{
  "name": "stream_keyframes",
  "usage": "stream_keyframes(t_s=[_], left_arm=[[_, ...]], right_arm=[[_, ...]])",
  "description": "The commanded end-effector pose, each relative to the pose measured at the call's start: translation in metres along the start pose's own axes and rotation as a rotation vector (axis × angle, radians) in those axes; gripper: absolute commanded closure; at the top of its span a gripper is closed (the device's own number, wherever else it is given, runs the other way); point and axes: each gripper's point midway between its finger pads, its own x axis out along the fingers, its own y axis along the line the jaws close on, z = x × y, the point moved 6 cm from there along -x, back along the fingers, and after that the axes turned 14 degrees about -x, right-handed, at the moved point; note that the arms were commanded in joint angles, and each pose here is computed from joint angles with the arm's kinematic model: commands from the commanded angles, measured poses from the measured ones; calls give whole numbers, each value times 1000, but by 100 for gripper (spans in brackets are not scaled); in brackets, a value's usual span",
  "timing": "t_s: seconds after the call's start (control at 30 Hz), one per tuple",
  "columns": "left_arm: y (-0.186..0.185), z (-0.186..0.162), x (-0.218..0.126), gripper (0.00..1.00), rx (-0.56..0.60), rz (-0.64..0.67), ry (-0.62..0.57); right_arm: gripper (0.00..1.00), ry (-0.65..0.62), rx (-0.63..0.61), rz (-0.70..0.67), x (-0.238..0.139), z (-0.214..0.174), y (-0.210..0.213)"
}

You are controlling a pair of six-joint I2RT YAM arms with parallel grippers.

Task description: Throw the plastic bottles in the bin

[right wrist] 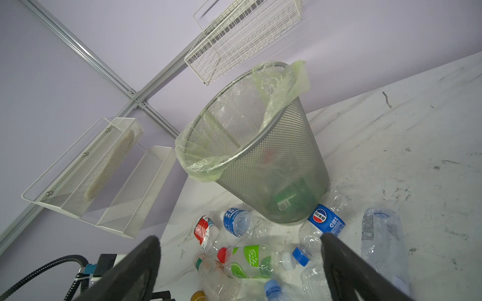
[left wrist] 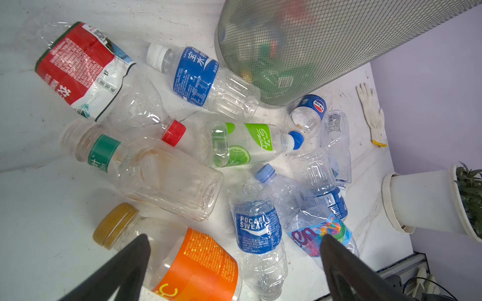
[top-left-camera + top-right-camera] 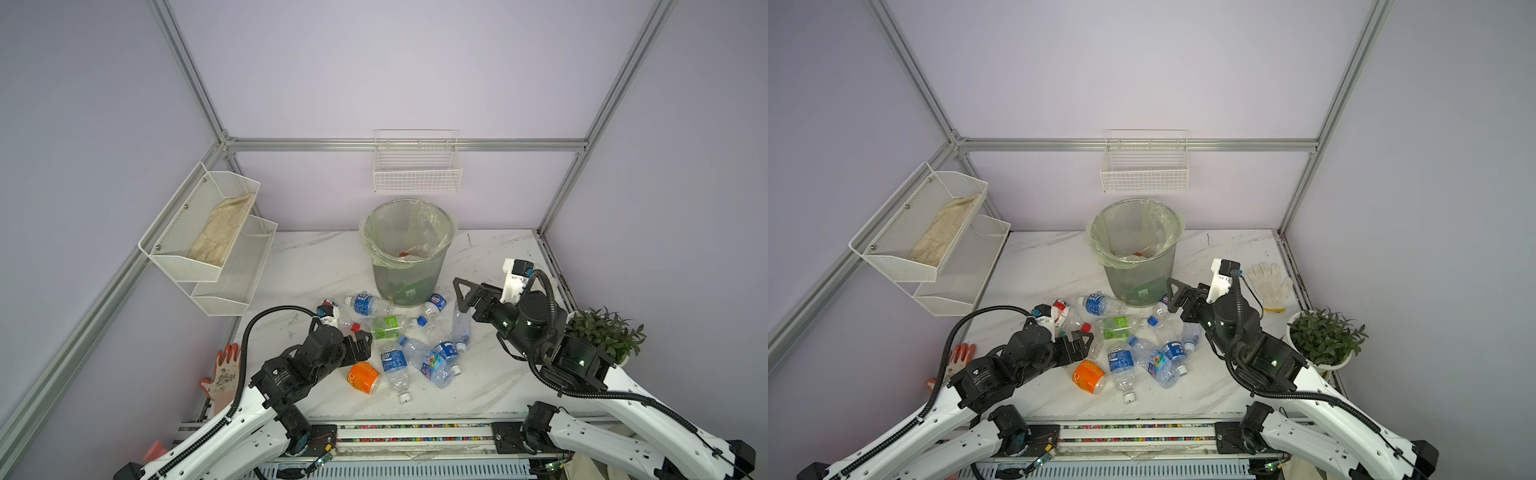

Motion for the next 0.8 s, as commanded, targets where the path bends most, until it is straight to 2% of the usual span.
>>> stream_keyframes(t_s=[0.0, 0.3, 0.77], left_arm=[[3, -6, 7, 0, -16, -15, 12], [7, -12, 15, 0, -18, 7, 47], [7, -20, 29, 0, -28, 34, 98]], right_arm=[[3, 13, 53, -11, 4, -10, -4], [3, 106, 77, -18, 9, -43, -15], [3, 187, 76, -44, 14, -69, -24]])
